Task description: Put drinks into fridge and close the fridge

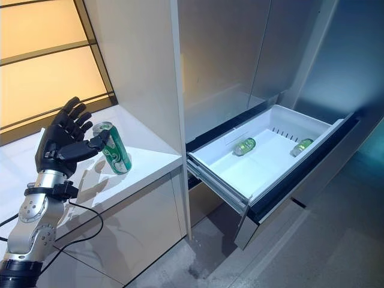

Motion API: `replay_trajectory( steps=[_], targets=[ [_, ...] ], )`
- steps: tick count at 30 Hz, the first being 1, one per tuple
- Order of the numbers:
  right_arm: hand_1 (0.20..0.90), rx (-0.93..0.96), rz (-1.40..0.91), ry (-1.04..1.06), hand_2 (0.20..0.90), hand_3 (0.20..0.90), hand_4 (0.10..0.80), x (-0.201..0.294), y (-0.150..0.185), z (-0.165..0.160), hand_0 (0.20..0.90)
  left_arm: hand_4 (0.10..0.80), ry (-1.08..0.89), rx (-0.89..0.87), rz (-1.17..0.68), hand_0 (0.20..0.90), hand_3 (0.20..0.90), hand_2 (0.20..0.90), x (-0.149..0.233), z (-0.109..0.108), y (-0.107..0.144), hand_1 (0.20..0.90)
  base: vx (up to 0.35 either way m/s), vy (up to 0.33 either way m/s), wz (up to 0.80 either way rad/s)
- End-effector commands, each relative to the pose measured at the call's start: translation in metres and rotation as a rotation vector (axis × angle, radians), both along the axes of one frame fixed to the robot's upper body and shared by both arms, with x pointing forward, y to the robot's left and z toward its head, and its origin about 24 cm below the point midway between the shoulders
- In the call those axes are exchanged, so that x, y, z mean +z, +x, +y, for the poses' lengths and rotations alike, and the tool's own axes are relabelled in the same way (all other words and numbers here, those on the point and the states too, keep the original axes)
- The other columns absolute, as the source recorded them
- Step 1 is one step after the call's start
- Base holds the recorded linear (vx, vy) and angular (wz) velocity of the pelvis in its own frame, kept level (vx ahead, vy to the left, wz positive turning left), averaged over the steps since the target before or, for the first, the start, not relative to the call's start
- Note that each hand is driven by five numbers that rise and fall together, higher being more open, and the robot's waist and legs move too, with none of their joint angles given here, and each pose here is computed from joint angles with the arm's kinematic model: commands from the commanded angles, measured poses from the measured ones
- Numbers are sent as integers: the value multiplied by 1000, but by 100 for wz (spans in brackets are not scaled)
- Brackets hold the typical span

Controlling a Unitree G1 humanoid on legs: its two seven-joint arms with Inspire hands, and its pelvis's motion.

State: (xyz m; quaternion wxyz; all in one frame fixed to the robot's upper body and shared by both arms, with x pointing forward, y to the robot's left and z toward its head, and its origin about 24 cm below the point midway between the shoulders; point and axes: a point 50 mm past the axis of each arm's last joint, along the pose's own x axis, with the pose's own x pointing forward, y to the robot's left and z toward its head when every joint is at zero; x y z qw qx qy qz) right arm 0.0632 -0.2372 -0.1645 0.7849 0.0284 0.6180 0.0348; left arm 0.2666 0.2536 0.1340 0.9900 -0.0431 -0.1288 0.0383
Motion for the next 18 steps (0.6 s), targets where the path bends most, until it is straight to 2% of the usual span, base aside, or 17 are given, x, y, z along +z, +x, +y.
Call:
replay_trajectory(
  steps=[1,18],
  targets=[
    [900,35,39,6,900,900,800,0,0,0,900,800,63,-4,-278,900,900,900,74,10,15,900,0,0,0],
    [900,28,48,-4,900,900,800,1,-2,-5,900,800,83,31,-202,900,900,900,75,21,26,900,0,0,0]
  ],
)
